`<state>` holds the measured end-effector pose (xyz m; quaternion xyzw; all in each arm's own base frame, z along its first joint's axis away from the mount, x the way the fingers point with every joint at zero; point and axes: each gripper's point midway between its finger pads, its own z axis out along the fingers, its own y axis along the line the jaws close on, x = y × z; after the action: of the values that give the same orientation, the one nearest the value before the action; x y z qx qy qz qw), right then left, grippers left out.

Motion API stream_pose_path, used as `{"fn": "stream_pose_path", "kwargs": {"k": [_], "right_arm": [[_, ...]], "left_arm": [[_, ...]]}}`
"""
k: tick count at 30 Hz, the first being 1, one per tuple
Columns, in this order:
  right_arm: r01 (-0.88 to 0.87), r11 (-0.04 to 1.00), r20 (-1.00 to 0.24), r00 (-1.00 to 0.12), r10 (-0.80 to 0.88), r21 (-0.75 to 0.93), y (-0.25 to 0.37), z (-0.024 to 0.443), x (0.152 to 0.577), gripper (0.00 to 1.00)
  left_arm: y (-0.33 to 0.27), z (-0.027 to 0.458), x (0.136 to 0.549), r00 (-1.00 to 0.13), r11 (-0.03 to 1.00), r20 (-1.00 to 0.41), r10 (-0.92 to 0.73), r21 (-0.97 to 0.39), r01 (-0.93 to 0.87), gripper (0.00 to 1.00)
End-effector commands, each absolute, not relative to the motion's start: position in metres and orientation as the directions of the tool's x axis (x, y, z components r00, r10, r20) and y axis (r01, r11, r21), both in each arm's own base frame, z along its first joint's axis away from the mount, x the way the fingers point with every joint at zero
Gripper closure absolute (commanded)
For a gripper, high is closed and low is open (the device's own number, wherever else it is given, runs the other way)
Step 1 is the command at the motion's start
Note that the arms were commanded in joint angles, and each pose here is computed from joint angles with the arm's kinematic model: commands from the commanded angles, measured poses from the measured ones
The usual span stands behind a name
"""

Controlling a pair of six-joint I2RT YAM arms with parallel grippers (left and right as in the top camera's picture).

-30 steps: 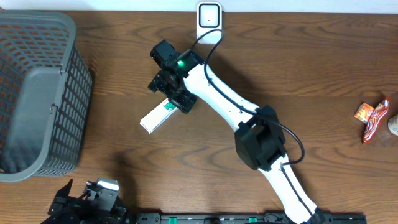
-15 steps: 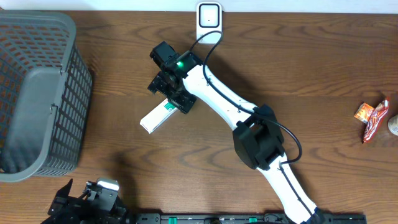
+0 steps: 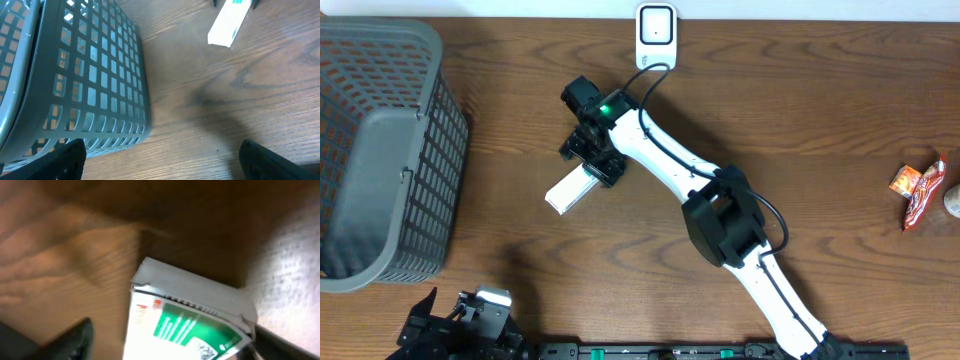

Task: Scan the item barcode
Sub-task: 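Lift the Panadol box by its end and tilt it upright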

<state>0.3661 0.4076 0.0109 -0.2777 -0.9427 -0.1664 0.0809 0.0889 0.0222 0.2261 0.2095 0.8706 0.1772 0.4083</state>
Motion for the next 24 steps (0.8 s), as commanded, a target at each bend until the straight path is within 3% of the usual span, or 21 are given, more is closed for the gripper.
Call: {"fn": "stream_pose_path", "kwargs": {"k": [1,6,11,18,24], "right_arm": [[0.54,0.822,0.257,-0.833,0.49,0.181,0.4,-0.026,0.351,0.36],[0.533,0.84,0.229,-0.835,0.5,0.108,0.384,-0.029,0.345,0.45],[0.476,0.871,0.213,-0.87,0.445,0.123,0.383,-0.029,0.346,0.48],[0.395,0.912,0.215,-0.905,0.367,0.108,0.369,-0.028,0.346,0.66],[0.379,0.923,0.232,-0.906,0.353,0.075,0.356,-0.022,0.342,0.66]], "left_arm": [[0.023,0.227,0.089,-0.576,0.847,-0.637,0.513,0.484,0.219,0.02],[0.023,0.227,0.089,-0.576,0.847,-0.637,0.513,0.484,0.219,0.02],[0.023,0.227,0.089,-0.576,0.847,-0.637,0.513,0.484,0.219,0.02],[0.023,0.227,0.089,-0.576,0.847,-0.637,0.513,0.484,0.219,0.02],[0.023,0.227,0.089,-0.576,0.847,-0.637,0.513,0.484,0.219,0.02]]}}
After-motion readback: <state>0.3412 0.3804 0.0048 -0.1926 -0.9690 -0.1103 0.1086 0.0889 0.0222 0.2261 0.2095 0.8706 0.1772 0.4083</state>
